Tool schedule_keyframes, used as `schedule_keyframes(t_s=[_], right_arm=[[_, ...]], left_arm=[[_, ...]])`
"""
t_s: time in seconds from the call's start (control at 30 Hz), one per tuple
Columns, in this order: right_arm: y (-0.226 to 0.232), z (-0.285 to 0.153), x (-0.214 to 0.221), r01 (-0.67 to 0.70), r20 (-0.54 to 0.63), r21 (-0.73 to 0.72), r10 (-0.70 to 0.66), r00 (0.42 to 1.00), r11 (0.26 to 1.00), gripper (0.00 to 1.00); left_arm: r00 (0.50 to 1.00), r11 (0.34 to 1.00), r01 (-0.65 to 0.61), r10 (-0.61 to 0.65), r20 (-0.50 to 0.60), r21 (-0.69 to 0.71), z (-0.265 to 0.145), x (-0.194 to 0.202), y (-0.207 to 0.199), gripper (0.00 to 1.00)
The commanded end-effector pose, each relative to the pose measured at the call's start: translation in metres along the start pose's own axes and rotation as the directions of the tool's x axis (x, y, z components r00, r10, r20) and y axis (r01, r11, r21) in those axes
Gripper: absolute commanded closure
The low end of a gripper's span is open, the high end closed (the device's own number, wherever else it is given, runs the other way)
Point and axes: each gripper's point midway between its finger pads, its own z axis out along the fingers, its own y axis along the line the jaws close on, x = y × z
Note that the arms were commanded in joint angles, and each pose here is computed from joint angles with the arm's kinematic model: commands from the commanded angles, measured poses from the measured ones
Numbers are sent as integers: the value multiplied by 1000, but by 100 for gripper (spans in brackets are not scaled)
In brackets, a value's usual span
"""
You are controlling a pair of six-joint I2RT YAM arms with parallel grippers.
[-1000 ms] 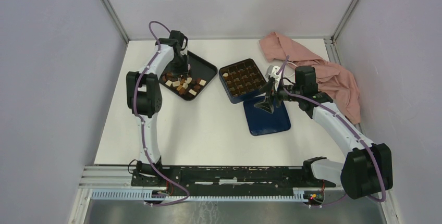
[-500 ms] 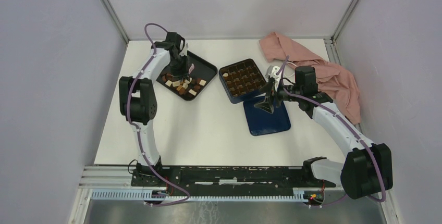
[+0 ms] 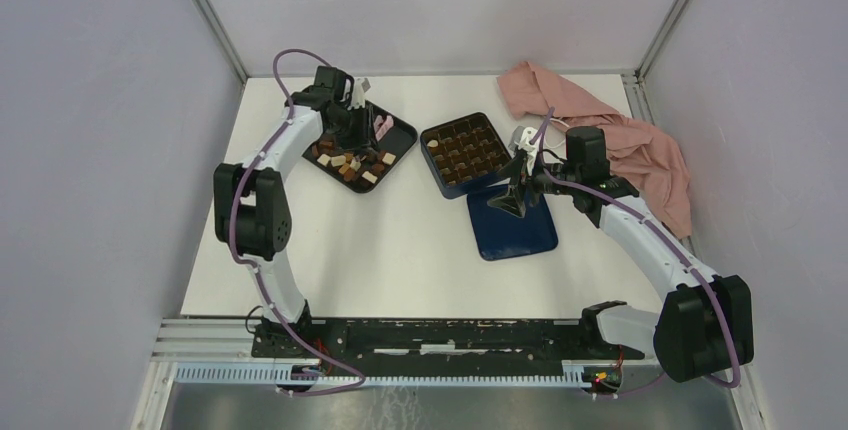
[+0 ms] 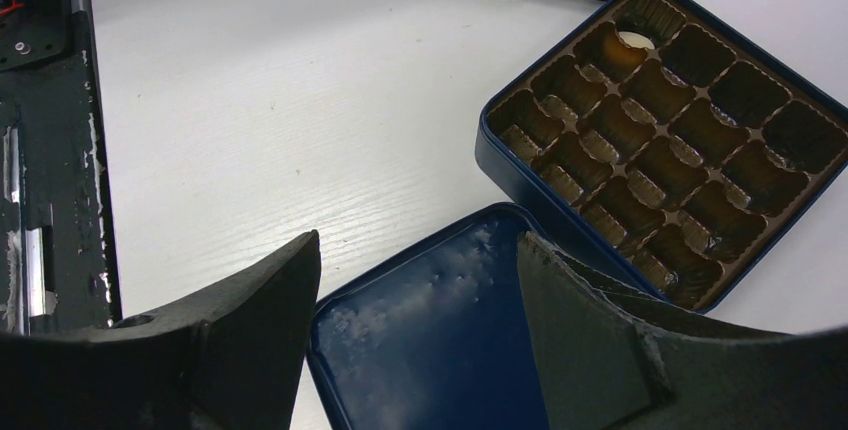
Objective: Pack the chocolate
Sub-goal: Pick up the fake chocolate from the plate, then place the fake chocolate in the packing box.
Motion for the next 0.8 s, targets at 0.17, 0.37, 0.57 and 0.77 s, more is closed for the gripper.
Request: schedule_keyframes(t_s=[0.17, 0.37, 0.57, 0.77], right_arm=[[-8, -1, -20, 60, 25, 21, -61, 998, 998, 22], [-9, -2, -20, 64, 24, 29, -64, 998, 998, 22], [-9, -2, -20, 65, 24, 28, -66, 998, 997, 22], [-9, -2, -20, 65, 23, 28, -65, 998, 998, 22]], left_arm=[[993, 980, -63, 42, 113, 188, -19, -15, -84, 98], [988, 980, -116, 97, 124, 161, -5, -11, -116, 98], [982, 982, -155, 141, 128, 108, 15, -15, -134, 98], [977, 980, -194, 188, 101, 51, 35, -17, -143, 98]])
